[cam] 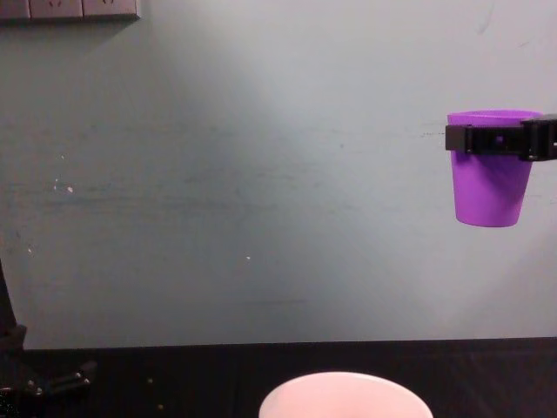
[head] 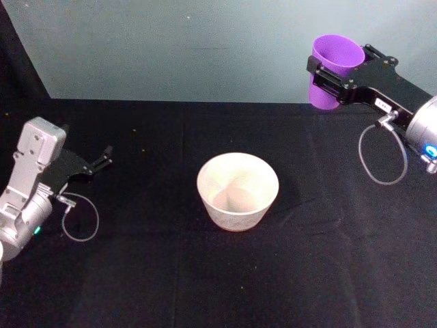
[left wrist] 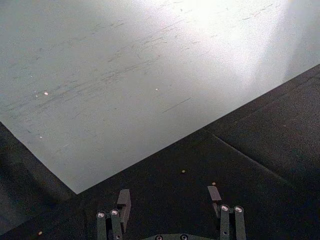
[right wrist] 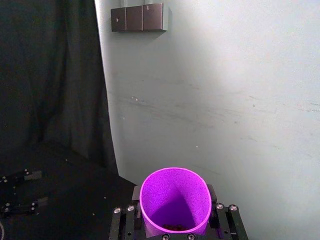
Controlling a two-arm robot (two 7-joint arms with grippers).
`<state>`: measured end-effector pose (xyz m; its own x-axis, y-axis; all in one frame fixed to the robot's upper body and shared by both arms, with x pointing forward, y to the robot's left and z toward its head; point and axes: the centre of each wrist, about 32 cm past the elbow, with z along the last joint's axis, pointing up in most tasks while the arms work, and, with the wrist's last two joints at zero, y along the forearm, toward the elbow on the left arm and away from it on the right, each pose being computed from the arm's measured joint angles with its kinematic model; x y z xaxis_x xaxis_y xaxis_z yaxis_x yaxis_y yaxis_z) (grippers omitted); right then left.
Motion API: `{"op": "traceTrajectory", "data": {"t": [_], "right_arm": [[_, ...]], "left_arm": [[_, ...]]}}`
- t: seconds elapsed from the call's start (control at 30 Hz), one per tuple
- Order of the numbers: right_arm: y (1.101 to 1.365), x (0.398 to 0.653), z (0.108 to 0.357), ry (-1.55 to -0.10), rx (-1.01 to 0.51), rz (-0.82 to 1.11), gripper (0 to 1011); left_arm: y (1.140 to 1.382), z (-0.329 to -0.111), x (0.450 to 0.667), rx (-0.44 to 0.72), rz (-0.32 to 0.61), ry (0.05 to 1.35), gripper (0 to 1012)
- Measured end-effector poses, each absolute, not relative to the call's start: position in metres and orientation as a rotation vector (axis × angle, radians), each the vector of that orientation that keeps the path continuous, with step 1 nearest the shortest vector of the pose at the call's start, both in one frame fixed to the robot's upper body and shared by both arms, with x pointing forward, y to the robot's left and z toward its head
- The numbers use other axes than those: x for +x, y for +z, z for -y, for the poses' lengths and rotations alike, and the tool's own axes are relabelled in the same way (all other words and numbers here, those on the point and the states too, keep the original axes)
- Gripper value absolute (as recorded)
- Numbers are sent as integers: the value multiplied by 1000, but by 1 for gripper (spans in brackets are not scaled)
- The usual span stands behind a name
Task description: Pick up the cup and pour the mung beans from the cup into the bowl.
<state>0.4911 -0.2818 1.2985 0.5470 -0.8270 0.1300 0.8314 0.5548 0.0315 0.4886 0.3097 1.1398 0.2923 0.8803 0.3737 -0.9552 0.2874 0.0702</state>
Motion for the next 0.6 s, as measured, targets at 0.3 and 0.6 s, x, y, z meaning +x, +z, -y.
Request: {"op": "traceTrajectory", "data": {"t": [0.3,0.6], "right_arm": [[1299,491,282,-983,-35,135,730],[1299,491,282,-983,-35,135,730]], "left_arm": [[1140,-310,489,304,285,1248,1000],[1140,-310,489,304,285,1248,1000]]}}
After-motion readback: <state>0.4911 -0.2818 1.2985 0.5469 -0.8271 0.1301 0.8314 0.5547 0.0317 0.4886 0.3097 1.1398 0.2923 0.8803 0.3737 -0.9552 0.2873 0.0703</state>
